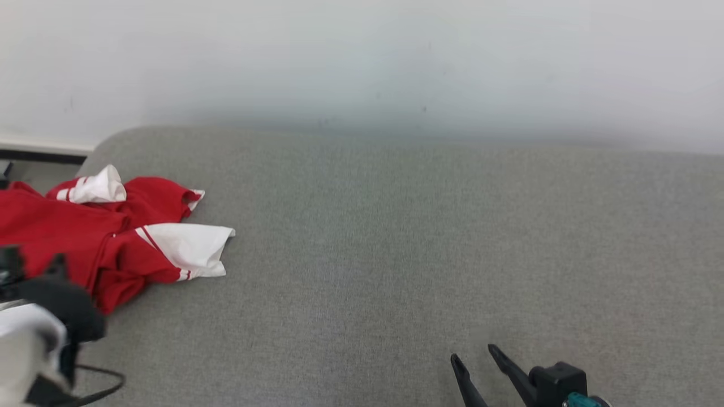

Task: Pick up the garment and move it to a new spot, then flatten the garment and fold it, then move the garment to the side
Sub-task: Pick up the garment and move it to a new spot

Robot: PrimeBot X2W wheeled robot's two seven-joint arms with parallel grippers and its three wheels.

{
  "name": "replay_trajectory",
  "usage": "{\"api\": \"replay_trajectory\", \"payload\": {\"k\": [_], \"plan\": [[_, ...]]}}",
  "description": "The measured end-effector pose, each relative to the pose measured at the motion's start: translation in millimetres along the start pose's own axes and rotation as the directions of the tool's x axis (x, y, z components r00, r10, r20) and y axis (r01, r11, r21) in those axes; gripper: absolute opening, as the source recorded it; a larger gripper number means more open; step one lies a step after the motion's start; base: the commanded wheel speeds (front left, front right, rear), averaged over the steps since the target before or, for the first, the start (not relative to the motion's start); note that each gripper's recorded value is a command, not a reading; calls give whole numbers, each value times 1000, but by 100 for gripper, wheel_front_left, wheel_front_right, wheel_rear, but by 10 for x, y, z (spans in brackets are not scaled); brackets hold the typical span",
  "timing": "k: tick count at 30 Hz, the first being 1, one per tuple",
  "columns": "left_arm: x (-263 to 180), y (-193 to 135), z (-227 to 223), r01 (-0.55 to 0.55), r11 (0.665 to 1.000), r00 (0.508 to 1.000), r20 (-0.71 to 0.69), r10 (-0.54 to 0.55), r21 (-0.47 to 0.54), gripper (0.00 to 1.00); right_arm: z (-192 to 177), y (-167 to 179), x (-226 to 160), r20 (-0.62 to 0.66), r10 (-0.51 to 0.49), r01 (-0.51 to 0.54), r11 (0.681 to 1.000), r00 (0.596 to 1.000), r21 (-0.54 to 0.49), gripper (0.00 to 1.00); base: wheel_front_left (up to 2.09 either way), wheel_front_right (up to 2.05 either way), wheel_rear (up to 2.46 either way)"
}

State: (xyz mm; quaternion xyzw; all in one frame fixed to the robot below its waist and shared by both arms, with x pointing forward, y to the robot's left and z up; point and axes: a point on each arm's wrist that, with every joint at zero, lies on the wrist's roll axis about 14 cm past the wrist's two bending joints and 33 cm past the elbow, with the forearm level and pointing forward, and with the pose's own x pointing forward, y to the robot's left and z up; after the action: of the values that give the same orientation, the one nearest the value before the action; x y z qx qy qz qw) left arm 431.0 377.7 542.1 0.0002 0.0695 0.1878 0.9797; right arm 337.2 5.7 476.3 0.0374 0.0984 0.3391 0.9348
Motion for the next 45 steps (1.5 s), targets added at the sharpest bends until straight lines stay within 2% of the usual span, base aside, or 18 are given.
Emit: {"api": "replay_trajectory", "payload": {"k": [4, 5, 6, 8, 11, 12, 13, 21, 28, 34, 40, 45], "plan": [[-61, -361, 265, 64, 998, 996, 59, -65, 7, 0, 70, 66, -70, 31, -4, 4, 1000, 1000, -10, 100, 0, 0, 0], [-81, -427, 327, 77, 997, 994, 74, -77, 6, 18, 92, 76, -83, 40, -7, 7, 1000, 999, -12, 100, 0, 0, 0], [-104, -492, 387, 88, 996, 992, 94, -88, 6, 75, 113, 84, -98, 51, -10, 11, 1000, 999, -13, 100, 0, 0, 0], [-158, -655, 463, 123, 992, 985, 121, -122, -1, 0, 129, 83, -140, 65, -23, 24, 1000, 998, -12, 100, 0, 0, 0], [-249, -890, 657, 177, 984, 966, 198, -169, -23, 0, 167, 71, -185, 87, -40, 42, 999, 995, -13, 100, 0, 0, 0], [-286, -963, 714, 201, 979, 956, 225, -188, -35, 20, 186, 69, -196, 96, -45, 47, 999, 994, -13, 100, 0, 0, 0], [-330, -1045, 762, 228, 972, 945, 250, -209, -48, 100, 204, 62, -211, 105, -52, 53, 998, 993, -13, 100, 0, 0, 0], [-771, -1514, 725, 385, 913, 872, 376, -312, -135, 100, 300, -93, -373, 159, -131, 134, 991, 979, -6, 100, 0, 0, 0], [-1258, -1640, 225, 416, 886, 870, 373, -322, -206, 100, 298, -312, -566, 180, -224, 226, 974, 958, 5, 100, 0, 0, 0], [-1570, -1535, 16, 394, 887, 883, 367, -292, -243, 100, 349, -493, -739, 203, -295, 301, 954, 934, 4, 100, 0, 0, 0], [-1798, -1475, 38, 413, 893, 861, 398, -318, -179, 100, 369, -611, -888, 218, -344, 351, 936, 913, 5, 100, 0, 0, 0], [-1913, -1388, -142, 392, 903, 881, 356, -312, -176, 100, 502, -685, -989, 279, -370, 386, 922, 886, -4, 100, 0, 0, 0]]}}
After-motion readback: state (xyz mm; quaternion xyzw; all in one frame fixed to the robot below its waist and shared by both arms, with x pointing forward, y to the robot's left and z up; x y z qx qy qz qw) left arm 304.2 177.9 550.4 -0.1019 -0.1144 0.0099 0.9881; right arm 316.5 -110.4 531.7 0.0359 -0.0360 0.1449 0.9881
